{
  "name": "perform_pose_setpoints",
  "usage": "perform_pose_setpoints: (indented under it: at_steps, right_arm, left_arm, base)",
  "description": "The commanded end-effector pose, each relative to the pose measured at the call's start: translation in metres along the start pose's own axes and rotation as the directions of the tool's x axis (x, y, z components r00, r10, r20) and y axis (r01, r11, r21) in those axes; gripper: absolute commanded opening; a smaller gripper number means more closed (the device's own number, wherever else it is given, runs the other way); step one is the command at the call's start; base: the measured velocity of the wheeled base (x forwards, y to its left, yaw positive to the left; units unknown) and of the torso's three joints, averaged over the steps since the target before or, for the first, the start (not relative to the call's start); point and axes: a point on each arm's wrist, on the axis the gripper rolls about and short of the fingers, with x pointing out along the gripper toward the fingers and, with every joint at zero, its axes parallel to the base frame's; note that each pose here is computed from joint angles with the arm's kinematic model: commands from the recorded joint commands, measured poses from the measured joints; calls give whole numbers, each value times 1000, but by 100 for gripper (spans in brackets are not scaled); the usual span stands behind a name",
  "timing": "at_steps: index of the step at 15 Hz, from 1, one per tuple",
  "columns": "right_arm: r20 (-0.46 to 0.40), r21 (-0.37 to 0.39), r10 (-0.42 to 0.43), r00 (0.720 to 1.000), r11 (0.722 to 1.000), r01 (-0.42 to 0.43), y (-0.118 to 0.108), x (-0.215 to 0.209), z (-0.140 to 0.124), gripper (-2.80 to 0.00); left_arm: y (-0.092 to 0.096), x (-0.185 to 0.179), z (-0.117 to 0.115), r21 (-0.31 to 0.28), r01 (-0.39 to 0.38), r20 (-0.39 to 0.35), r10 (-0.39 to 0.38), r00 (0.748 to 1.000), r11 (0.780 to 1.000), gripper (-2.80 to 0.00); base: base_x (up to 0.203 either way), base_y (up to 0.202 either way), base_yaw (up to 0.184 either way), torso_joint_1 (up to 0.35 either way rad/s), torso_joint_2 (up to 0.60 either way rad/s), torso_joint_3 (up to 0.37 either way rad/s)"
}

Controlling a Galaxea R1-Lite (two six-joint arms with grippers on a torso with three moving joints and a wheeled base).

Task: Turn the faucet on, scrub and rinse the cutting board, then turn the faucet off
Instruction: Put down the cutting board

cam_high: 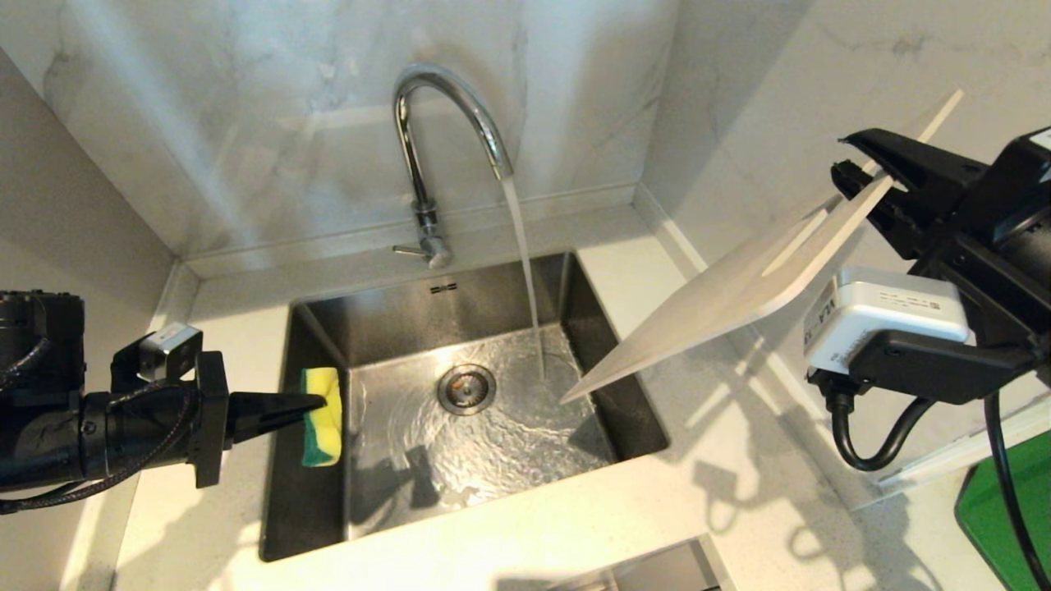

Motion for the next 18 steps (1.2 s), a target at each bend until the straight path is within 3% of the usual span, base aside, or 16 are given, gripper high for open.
perform_pose_setpoints:
  at_steps: [1, 7, 18]
  right_arm:
    - [-29, -11, 24, 999, 1000, -25, 7, 1, 1, -280]
    - [-163, 13, 66, 984, 998, -65, 17, 4, 0, -280]
    - [-189, 50, 109, 976, 994, -101, 28, 14, 2, -280]
  left_arm:
    - [0, 1, 0, -5, 2, -3, -2, 1000, 1000, -280]
    - [0, 5, 4, -9, -1, -6, 1, 1000, 1000, -280]
    - [-2, 6, 5, -4, 7, -6, -7, 1000, 1000, -280]
  base:
    - [0, 0, 0, 0, 0, 0]
    - [0, 0, 0, 0, 0, 0]
    - [0, 0, 0, 0, 0, 0]
